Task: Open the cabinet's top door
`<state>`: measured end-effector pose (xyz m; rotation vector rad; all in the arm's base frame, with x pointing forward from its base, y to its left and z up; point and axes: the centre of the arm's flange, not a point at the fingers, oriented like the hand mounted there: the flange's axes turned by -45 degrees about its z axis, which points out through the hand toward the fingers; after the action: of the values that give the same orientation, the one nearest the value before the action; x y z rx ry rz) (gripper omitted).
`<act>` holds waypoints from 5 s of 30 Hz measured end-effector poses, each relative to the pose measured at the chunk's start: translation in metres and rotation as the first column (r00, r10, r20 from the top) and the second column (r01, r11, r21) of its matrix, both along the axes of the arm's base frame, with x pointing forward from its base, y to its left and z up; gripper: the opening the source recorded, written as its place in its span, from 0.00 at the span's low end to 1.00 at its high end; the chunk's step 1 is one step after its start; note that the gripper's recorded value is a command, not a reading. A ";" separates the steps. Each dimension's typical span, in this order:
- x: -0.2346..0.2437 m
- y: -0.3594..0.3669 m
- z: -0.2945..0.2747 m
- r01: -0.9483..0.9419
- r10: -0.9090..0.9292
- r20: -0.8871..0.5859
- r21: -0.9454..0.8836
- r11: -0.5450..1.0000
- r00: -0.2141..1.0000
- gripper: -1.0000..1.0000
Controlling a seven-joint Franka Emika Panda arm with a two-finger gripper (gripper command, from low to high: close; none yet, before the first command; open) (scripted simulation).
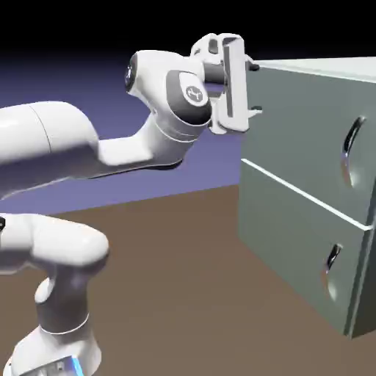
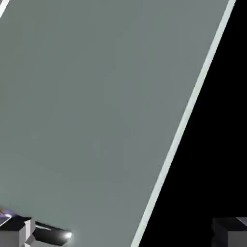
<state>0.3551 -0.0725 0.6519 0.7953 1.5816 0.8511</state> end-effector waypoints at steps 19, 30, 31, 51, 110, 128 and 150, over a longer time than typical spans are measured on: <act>0.110 -0.072 -0.119 0.080 0.065 0.161 -0.756 0.650 0.985 0.50; 0.187 -0.068 -0.158 0.090 0.086 0.157 -0.851 0.517 0.984 0.00; 0.187 -0.068 -0.158 0.090 0.086 0.157 -0.851 0.517 0.984 0.00; 0.102 -0.036 -0.165 0.215 -0.097 0.192 -0.846 0.489 0.977 0.00; -0.122 0.148 -0.157 0.412 -0.593 0.157 -0.851 0.324 0.790 0.00; -0.193 0.300 -0.157 0.493 -0.810 0.156 -0.851 0.180 0.565 0.00; -0.210 0.500 -0.157 0.525 -0.963 0.156 -0.851 -0.018 0.221 0.00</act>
<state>0.1447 0.4279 0.4945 1.0800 1.2868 -1.0794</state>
